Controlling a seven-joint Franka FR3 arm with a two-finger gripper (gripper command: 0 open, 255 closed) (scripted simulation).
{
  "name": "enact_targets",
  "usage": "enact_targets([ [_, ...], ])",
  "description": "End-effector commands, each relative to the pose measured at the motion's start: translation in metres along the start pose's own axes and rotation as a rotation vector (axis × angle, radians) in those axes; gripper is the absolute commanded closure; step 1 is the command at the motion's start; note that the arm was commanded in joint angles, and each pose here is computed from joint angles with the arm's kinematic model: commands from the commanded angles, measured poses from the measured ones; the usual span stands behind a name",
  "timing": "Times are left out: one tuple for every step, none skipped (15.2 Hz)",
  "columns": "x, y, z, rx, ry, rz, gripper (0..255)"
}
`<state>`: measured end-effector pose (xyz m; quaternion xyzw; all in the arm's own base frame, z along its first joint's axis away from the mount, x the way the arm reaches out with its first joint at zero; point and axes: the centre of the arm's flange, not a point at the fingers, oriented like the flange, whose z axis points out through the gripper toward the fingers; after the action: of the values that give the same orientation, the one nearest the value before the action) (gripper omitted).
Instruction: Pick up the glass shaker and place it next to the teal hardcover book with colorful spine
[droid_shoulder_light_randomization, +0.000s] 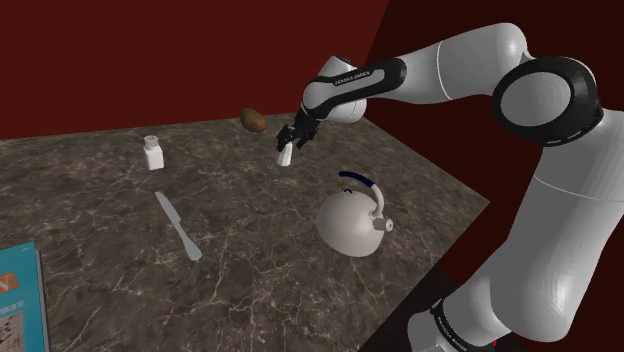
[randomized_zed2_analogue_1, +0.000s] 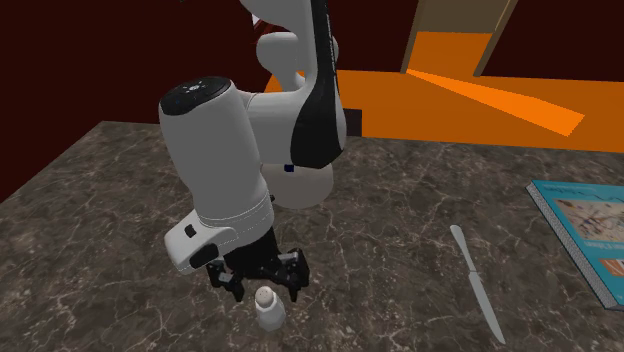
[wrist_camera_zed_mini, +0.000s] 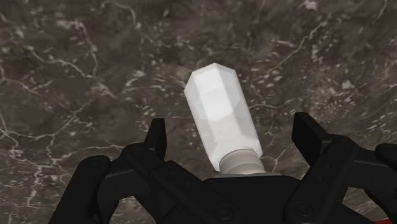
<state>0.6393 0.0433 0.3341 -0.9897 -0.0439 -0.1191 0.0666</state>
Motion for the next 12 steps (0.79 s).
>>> enact_targets([
  [0.0000,0.0000,0.0000,0.000,0.000,0.000,0],
  [0.0000,0.0000,0.0000,0.000,0.000,0.000,0],
  [0.0000,0.0000,0.0000,0.000,0.000,0.000,255],
  [0.0000,0.0000,0.0000,0.000,0.000,0.000,255],
  [0.0000,0.0000,0.0000,0.000,0.000,0.000,255],
  [0.0000,-0.0001,0.0000,0.000,0.000,0.000,255],
  [0.0000,-0.0001,0.0001,0.000,0.000,0.000,255],
  [0.0000,-0.0001,0.0001,0.000,0.000,0.000,255],
  [0.0000,-0.0001,0.0000,0.000,0.000,0.000,255],
  [0.0000,0.0000,0.0000,0.000,0.000,0.000,255],
  [0.0000,0.0001,0.0000,0.000,0.000,0.000,255],
  [0.0000,0.0000,0.0001,0.000,0.000,0.000,255],
])
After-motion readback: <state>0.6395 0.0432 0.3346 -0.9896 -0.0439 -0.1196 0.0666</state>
